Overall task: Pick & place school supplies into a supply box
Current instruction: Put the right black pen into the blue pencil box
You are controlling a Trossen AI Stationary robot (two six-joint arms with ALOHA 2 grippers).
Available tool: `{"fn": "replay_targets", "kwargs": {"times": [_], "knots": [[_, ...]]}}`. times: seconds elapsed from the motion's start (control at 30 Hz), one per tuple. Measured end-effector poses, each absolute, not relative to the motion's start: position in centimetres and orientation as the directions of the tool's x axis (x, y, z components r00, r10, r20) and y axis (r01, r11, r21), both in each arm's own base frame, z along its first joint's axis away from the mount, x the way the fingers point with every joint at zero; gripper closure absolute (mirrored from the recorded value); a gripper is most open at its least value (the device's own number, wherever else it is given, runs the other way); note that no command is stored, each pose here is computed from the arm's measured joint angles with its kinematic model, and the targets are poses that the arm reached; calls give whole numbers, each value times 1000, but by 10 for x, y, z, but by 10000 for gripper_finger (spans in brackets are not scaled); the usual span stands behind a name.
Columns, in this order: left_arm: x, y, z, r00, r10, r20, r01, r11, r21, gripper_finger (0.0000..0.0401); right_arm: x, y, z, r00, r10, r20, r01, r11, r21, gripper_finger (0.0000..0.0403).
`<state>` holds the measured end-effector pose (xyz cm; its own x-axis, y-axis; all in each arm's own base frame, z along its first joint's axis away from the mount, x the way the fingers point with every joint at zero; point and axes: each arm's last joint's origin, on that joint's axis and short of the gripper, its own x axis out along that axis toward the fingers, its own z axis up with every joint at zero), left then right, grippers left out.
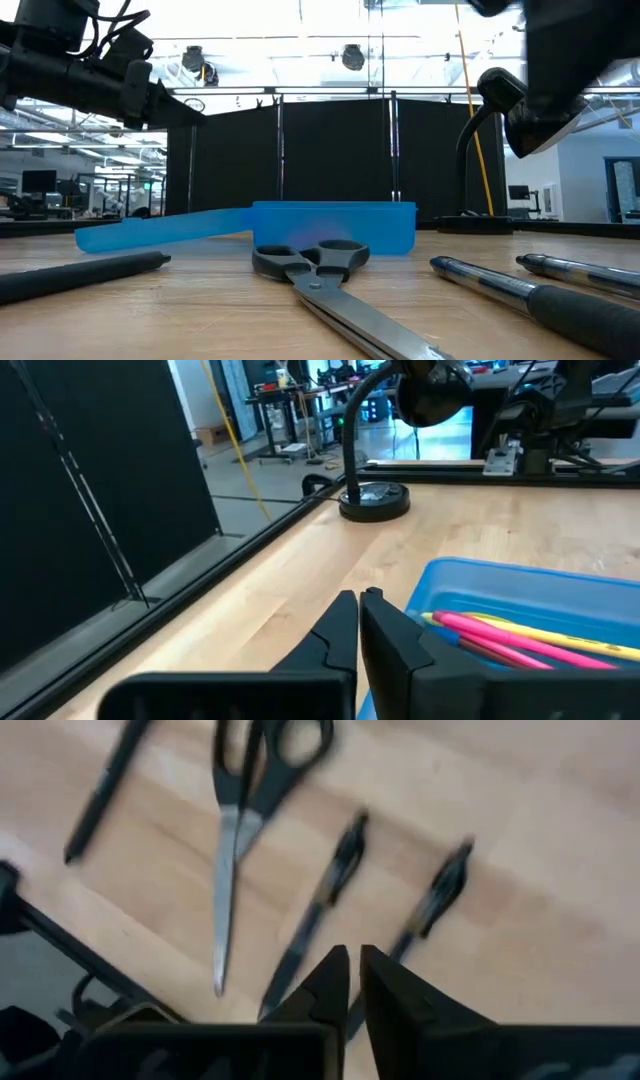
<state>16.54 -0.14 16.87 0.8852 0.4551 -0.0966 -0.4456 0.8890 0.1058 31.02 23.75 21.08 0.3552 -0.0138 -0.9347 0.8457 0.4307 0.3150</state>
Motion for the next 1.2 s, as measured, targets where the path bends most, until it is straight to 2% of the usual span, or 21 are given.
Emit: {"fn": "replay_targets", "kwargs": {"times": [0.17,0.37,0.57,0.9,1.0,1.2], "knots": [[165,-1,169,885,455,-96,-446,889,105,397,304,253,198,337,-7,-942,875,372,310,340],[165,-1,169,886,455,-94,-445,889,108,375,298,257,198,325,-22,-946,897,325,300,288],[166,-1,170,887,455,-81,-443,887,126,369,305,251,196,329,-21,-944,901,305,307,256],[165,-1,170,886,455,-88,-442,887,131,392,311,248,194,320,0,-948,915,260,309,257],[165,-1,168,885,455,-102,-440,887,140,398,315,253,184,295,49,-954,921,250,298,258],[165,-1,167,884,455,-109,-439,888,139,377,321,260,156,241,78,-967,934,254,253,258]]}}
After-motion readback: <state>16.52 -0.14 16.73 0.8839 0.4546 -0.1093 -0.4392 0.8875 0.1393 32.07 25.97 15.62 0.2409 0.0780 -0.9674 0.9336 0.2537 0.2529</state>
